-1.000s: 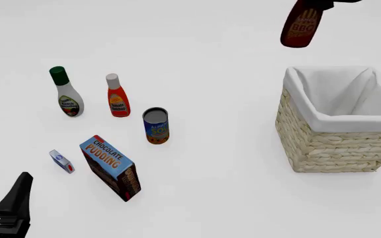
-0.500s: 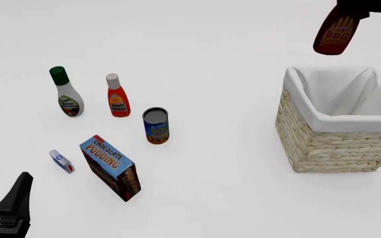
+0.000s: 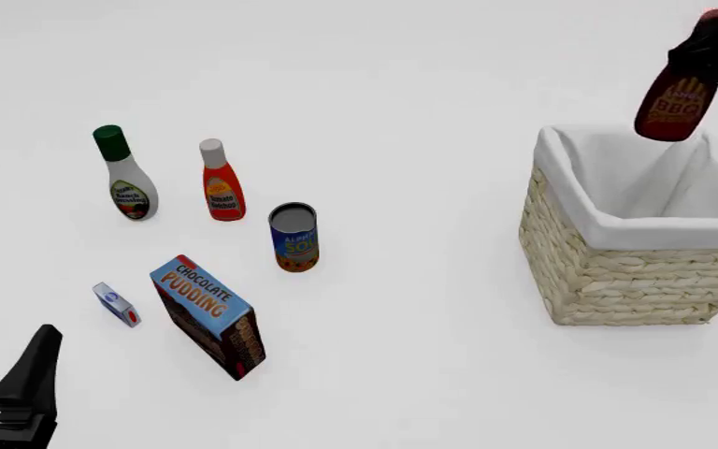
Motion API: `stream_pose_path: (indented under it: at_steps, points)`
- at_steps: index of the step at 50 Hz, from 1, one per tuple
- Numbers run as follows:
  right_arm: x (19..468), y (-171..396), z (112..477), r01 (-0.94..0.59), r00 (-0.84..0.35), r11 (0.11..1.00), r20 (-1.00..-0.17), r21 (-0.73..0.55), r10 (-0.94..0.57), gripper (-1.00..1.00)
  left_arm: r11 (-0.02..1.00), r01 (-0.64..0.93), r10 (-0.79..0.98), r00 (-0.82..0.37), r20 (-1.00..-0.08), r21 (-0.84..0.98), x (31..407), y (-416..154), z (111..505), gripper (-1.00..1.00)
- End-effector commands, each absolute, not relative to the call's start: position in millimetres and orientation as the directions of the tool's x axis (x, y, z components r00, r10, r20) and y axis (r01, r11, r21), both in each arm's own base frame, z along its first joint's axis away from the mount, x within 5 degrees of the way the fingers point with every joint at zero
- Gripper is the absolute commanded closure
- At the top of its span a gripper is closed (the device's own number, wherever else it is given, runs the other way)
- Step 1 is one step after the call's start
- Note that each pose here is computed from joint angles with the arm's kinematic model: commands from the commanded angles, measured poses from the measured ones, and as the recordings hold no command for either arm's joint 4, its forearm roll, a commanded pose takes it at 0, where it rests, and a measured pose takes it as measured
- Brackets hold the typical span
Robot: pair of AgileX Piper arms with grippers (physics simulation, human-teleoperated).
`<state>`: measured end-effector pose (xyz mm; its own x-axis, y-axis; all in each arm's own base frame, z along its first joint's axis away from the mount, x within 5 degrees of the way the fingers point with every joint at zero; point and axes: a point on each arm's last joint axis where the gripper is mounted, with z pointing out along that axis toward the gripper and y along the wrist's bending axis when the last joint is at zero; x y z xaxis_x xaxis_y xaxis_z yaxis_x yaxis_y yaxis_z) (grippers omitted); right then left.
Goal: Pick the bbq sauce and place it in the basket.
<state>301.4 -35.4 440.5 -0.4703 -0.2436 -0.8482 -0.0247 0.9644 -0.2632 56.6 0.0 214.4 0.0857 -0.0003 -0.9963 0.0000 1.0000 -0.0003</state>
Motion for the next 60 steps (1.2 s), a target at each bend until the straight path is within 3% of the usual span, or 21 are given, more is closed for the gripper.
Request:
stream_pose_path:
  at_steps: [1, 60]
  points:
    - [302, -51, 424, 0.020, -0.496, 0.964, -0.840, -0.264, -0.219, 1.00, 1.000, 0.000, 0.000, 0.086, -0.996, 0.000, 57, 0, 214, -1.00]
    - [365, -68, 313, -0.027, -0.620, 0.963, -0.752, -0.267, -0.225, 1.00, 1.000, 0.000, 0.000, 0.086, -0.996, 0.000, 57, 0, 214, -1.00]
